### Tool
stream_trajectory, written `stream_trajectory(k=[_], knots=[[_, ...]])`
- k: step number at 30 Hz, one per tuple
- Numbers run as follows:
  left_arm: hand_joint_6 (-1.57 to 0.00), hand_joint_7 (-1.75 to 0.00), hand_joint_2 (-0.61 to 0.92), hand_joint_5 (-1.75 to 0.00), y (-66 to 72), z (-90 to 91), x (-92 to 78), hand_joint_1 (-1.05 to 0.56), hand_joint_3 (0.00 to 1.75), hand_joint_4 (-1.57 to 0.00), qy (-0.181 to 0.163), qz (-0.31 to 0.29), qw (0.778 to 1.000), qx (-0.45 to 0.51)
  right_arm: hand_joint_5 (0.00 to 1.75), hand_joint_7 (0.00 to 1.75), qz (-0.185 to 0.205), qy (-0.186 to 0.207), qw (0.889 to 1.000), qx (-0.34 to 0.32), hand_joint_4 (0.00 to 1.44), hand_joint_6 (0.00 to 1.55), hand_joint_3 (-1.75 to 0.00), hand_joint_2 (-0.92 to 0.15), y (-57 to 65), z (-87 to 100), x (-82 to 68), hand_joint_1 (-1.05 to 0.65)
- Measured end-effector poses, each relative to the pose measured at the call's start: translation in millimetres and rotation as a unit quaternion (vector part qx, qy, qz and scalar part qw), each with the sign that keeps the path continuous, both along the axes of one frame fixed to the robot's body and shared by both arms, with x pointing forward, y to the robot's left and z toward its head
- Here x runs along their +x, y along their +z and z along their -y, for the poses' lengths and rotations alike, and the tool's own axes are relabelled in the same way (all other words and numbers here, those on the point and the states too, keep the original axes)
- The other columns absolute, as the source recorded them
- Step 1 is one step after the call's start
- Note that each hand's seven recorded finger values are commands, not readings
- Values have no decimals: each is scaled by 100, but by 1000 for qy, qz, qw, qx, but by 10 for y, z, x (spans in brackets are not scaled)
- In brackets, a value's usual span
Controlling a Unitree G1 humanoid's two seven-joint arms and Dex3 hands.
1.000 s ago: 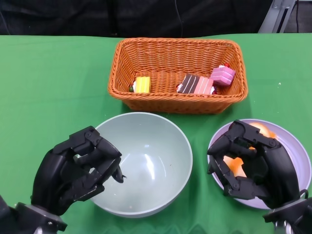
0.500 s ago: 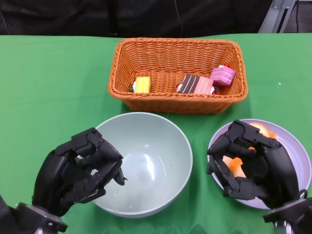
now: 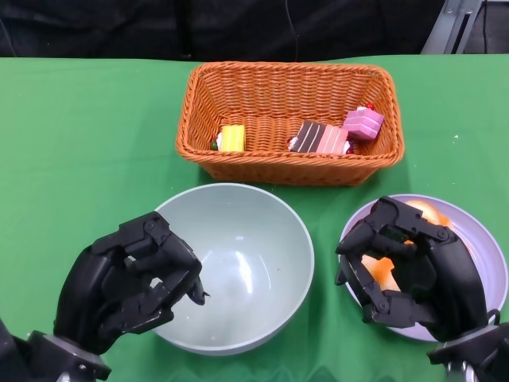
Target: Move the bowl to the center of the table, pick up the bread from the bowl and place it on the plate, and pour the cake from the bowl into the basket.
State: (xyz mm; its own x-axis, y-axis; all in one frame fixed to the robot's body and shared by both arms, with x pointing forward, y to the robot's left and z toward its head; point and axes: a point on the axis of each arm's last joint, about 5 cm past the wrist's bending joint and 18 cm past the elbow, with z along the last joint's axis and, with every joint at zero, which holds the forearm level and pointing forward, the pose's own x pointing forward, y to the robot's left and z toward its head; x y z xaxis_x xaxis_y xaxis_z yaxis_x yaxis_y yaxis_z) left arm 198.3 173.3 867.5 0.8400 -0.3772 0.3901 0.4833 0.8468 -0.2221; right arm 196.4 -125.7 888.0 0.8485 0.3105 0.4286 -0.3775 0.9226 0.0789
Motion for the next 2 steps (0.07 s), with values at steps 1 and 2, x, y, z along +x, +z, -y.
stream_trajectory(k=[1,2], knots=[[-83,-122,85,-159,0,-1,0,-13,58,-77,0,0,1000,0,162,124,0,0,1000,0,74,68,-111,-48,-1,-1,-1,-7],[-83,-122,85,-159,0,-2,0,-13,58,-77,1,0,1000,0,161,124,0,0,1000,0,75,68,-111,-48,-1,-2,-1,-7]])
